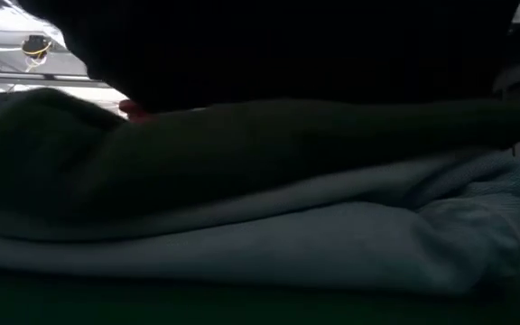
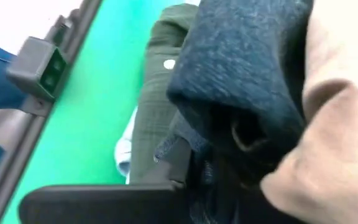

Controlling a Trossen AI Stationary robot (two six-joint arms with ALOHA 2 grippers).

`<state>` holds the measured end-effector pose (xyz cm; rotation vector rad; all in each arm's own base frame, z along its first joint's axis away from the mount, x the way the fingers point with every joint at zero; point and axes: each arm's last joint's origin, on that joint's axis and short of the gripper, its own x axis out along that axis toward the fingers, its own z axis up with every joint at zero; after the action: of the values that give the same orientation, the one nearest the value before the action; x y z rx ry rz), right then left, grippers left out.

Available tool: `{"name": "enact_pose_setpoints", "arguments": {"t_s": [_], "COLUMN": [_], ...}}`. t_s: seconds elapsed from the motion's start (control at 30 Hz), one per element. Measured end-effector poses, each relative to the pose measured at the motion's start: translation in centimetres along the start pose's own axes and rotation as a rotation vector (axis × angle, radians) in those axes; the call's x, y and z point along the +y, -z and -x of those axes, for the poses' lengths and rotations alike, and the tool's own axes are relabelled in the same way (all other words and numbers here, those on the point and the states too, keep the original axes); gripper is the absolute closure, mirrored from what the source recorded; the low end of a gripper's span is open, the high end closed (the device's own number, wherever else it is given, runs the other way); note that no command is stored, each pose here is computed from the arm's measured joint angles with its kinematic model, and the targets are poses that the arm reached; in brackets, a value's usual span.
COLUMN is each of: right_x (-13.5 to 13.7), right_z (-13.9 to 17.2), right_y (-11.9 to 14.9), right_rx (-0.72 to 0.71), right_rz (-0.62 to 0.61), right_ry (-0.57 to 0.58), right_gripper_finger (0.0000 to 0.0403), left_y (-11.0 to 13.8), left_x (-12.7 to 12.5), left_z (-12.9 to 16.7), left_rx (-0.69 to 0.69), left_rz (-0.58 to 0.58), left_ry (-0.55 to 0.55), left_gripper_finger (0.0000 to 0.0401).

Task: Fold Laundry from Bin
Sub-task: Move the stacked clothes to the center of the table

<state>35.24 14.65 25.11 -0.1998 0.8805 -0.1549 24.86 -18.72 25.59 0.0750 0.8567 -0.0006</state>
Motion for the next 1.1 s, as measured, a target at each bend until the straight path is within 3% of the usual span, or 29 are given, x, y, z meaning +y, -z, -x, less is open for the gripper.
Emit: {"name": "enact_pose_setpoints", "arguments": {"t_s": [0.2, 0.43, 0.77, 0.9, 1.1], "right_x": [0.4, 0.4, -0.2, -0.3, -0.6], "right_z": [0.0, 0.0, -0.5, -0.5, -0.7], "right_y": [0.0, 0.0, -0.1, -0.3, -0.5], "right_rx": [0.015, 0.018, 0.056, 0.05, 0.037], "right_rz": [-0.003, -0.004, -0.029, -0.042, -0.084], "right_ry": [-0.101, -0.11, -0.228, -0.229, -0.234], "right_gripper_finger": [0.0364, 0.0361, 0.0357, 0.0324, 0.023], "left_y": [0.7, 1.2, 1.2, 1.2, 1.3], "left_x": [-0.1, -0.6, -0.6, -0.6, -0.9], "left_z": [0.8, -0.2, -0.2, -0.3, -0.2], "left_rx": [0.109, 0.169, 0.182, 0.188, 0.242], "left_rz": [0.014, 0.011, 0.197, 0.212, 0.217], "left_ry": [0.101, 0.124, 0.108, 0.111, 0.186], "left_gripper_finger": [0.0381, 0.0325, 0.0247, 0.0212, 0.0184]}}
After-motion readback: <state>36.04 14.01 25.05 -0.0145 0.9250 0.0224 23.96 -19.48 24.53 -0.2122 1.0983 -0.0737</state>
